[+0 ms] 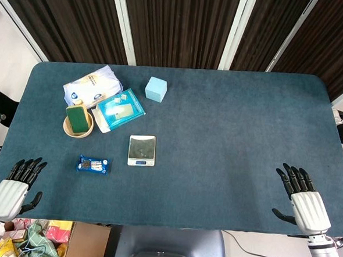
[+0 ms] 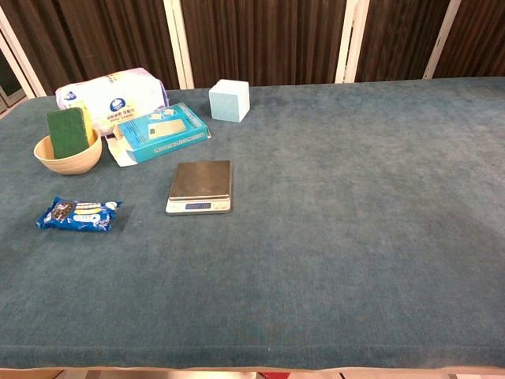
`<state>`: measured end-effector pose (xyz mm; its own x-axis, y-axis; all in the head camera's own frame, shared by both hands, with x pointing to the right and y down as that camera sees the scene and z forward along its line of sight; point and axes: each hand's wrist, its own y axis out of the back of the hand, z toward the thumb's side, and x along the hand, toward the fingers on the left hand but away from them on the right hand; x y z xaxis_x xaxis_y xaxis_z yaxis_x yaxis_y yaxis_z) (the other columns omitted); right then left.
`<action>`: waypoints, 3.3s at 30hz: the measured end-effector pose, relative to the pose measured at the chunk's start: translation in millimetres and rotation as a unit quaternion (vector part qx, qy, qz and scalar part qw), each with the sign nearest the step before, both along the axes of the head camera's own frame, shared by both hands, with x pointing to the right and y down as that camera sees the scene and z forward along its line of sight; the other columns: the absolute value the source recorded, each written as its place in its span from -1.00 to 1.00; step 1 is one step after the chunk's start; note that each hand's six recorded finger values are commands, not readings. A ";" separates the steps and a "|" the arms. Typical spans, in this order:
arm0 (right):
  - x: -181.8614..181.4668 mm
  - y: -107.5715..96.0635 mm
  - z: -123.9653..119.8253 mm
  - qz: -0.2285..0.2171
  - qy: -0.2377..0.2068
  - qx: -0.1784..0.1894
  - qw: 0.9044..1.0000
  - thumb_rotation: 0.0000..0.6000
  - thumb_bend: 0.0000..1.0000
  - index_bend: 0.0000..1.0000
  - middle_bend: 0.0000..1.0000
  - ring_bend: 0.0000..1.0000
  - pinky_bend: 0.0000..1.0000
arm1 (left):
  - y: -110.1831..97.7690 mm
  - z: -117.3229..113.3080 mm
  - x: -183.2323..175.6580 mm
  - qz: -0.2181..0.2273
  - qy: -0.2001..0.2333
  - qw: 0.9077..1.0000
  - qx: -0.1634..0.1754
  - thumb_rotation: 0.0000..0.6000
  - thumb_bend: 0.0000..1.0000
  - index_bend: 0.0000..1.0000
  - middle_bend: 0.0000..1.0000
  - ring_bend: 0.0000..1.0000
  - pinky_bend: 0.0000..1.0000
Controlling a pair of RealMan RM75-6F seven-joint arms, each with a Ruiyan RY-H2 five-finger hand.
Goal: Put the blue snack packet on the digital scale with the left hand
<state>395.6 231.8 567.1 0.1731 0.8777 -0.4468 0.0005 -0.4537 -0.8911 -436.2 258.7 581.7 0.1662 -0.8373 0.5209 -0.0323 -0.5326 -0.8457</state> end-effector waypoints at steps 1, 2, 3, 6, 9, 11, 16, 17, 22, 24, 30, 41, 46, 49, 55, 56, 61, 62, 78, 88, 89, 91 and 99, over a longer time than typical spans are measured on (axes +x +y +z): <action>-0.2 0.2 0.0 -0.001 0.000 0.000 1.000 1.00 -0.65 -1.00 -1.00 -1.00 -1.00 | 0.5 0.0 0.2 0.000 -0.001 1.000 0.000 1.00 -0.14 -1.00 -0.98 -1.00 -0.89; -0.4 0.6 0.0 -0.001 0.001 -0.001 1.000 1.00 -0.65 -1.00 -1.00 -1.00 -1.00 | 0.8 0.1 0.5 0.001 -0.002 1.000 0.000 1.00 -0.14 -1.00 -0.99 -0.97 -0.86; -0.6 1.0 -0.4 -0.001 0.000 -0.001 1.000 1.00 -0.65 -1.00 -1.00 -1.00 -1.00 | 0.7 1.0 1.2 0.002 -0.003 1.000 0.001 1.00 -0.15 -1.00 -0.99 -0.90 -0.75; 0.6 2.3 -2.1 -0.002 0.000 -0.001 1.000 1.00 -0.65 -1.00 -1.00 -1.00 -1.00 | -2.2 4.6 6.3 0.004 0.003 1.000 0.009 1.00 -0.15 -1.00 -1.00 -0.28 0.00; 2.7 3.1 -3.7 0.001 -0.001 -0.002 1.000 1.00 -0.65 -1.00 -1.00 -1.00 -1.00 | -9.3 13.0 16.3 0.011 0.018 0.999 0.027 1.00 -0.15 -0.98 -0.90 0.32 0.58; 4.0 3.3 -3.9 0.001 0.003 -0.001 1.000 1.00 -0.65 -1.00 -1.00 -1.00 -1.00 | -14.6 22.2 23.7 0.016 0.025 0.999 0.040 1.00 -0.15 -0.94 -0.82 0.49 0.70; 5.4 2.7 -3.9 0.006 0.008 0.001 1.000 1.00 -0.65 -1.00 -1.00 -1.00 -1.00 | -26.2 65.2 46.6 0.040 0.024 0.998 0.035 1.00 -0.15 -0.90 -0.81 0.73 0.89; 5.9 2.5 -4.0 0.008 0.008 0.001 1.000 1.00 -0.65 -1.00 -1.00 -1.00 -1.00 | -27.9 72.7 50.0 0.045 0.020 0.998 0.027 1.00 -0.15 -0.90 -0.81 0.75 0.91; 10.6 1.3 -4.8 0.016 0.027 0.009 0.999 1.00 -0.65 -1.00 -1.00 -1.00 -1.00 | -32.8 112.7 70.1 0.078 -0.026 0.997 -0.002 1.00 -0.20 -0.87 -0.81 0.77 0.94; 11.4 1.3 -4.4 0.020 0.026 0.007 0.999 1.00 -0.65 -1.00 -1.00 -1.00 -1.00 | -34.0 128.4 77.5 0.091 -0.052 0.994 -0.008 1.00 -0.20 -0.85 -0.81 0.77 0.94; 12.5 3.3 -4.3 0.019 0.019 -0.008 1.000 1.00 -0.65 -1.00 -1.00 -1.00 -1.00 | -41.0 155.0 82.7 0.089 -0.087 0.992 -0.019 1.00 -0.20 -0.80 -0.73 0.77 0.94; 10.7 5.2 -2.7 0.015 0.016 -0.016 1.000 1.00 -0.65 -1.00 -1.00 -1.00 -1.00 | -53.2 160.6 81.9 0.064 -0.078 0.995 0.000 1.00 -0.20 0.10 0.06 0.86 1.00; 9.4 6.1 -1.1 0.013 0.016 -0.021 1.000 1.00 -0.65 -1.00 -1.00 -1.00 -1.00 | -58.6 154.8 90.1 0.056 -0.056 0.997 0.023 1.00 -0.20 0.22 0.21 0.94 1.00; 9.7 5.9 -1.6 0.013 0.015 -0.021 1.000 1.00 -0.65 -1.00 -1.00 -1.00 -1.00 | -62.6 152.1 96.7 0.048 -0.038 0.998 0.028 1.00 -0.20 0.24 0.24 0.98 1.00; 8.3 5.4 0.1 0.011 0.013 -0.026 1.000 1.00 -0.65 -1.00 -1.00 -1.00 -1.00 | -81.4 143.2 123.6 0.031 -0.012 0.998 0.052 1.00 -0.20 0.25 0.24 0.99 1.00; 8.2 5.2 -0.1 0.011 0.012 -0.025 1.000 1.00 -0.65 -1.00 -1.00 -1.00 -1.00 | -85.5 142.3 129.0 0.030 -0.011 0.998 0.057 1.00 -0.20 0.25 0.23 0.99 1.00; 9.4 3.2 -2.1 0.015 0.008 -0.019 1.000 1.00 -0.65 -1.00 -1.00 -1.00 -1.00 | -102.6 144.5 170.0 0.021 0.007 0.997 0.070 1.00 -0.20 0.25 0.15 1.00 1.00; 10.0 2.9 -2.0 0.016 0.007 -0.020 1.000 1.00 -0.65 -1.00 -1.00 -1.00 -1.00 | -104.4 146.2 177.8 0.021 0.011 0.997 0.068 1.00 -0.20 0.24 0.13 1.00 1.00; 20.0 -1.3 -5.1 0.027 -0.007 -0.032 0.999 1.00 -0.65 -1.00 -1.00 -1.00 -1.00 | -121.1 181.4 244.8 0.052 -0.018 0.997 0.054 1.00 -0.18 -0.09 -0.12 1.00 1.00; 19.3 -0.3 -4.4 0.024 -0.006 -0.038 0.999 1.00 -0.65 -1.00 -1.00 -1.00 -1.00 | -123.2 183.7 252.6 0.057 -0.015 0.997 0.055 1.00 -0.21 -0.66 -0.69 1.00 1.00; 19.1 -0.5 -4.5 0.024 -0.006 -0.038 0.999 1.00 -0.65 -1.00 -1.00 -1.00 -1.00 | -123.2 183.2 252.4 0.057 -0.014 0.997 0.056 1.00 -0.22 -0.66 -0.70 1.00 1.00; 18.1 -0.7 -4.9 0.023 -0.011 -0.037 0.999 1.00 -0.65 -1.00 -1.00 -1.00 -1.00 | -122.6 181.7 250.9 0.055 -0.009 0.997 0.057 1.00 -0.24 -0.66 -0.71 1.00 1.00; 16.4 -0.1 -7.0 0.016 -0.019 -0.032 0.999 1.00 -0.65 -1.00 -1.00 -1.00 -1.00 | -119.2 163.8 244.9 0.055 0.012 0.996 0.070 1.00 -0.23 -0.73 -0.73 1.00 1.00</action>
